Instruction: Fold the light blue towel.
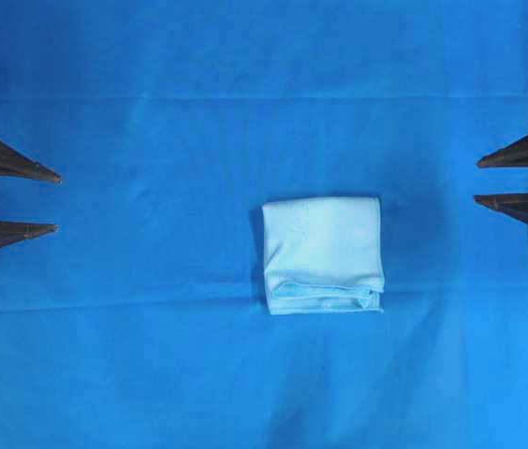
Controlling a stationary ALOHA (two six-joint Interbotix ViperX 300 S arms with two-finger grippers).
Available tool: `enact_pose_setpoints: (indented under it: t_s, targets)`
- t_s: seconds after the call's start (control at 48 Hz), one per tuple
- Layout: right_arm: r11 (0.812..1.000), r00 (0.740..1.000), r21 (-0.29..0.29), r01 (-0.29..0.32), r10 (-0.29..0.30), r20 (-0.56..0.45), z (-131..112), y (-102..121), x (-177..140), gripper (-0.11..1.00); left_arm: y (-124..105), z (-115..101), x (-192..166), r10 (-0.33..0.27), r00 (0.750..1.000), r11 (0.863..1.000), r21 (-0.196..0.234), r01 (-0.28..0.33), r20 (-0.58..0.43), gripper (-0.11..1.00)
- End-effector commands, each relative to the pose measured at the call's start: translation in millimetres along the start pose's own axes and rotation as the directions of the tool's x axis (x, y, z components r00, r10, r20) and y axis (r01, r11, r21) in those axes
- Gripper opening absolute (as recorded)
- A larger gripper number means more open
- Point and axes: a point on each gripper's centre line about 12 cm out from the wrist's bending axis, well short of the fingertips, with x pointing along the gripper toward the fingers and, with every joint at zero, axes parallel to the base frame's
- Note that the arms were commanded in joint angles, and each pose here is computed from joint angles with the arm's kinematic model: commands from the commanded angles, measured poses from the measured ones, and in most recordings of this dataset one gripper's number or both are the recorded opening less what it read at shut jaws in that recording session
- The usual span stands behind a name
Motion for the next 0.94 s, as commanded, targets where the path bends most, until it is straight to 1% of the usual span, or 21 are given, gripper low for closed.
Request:
enact_pose_setpoints:
  t_s: [0.0, 0.917]
  targets:
    - [1.0, 1.0, -0.003, -0.002, 0.002, 0.005, 3.8, 0.8, 0.8, 0.6, 0.8, 4.9, 1.0, 0.005, 1.0, 1.0, 0.001, -0.005, 0.015, 0.65]
    - [1.0, 1.0, 0.007, 0.016, -0.016, 0.008, 4.4, -2.3, 1.0, 0.6, 0.6, 6.5, 0.9, 0.004, 1.0, 1.0, -0.001, -0.004, 0.029, 0.65]
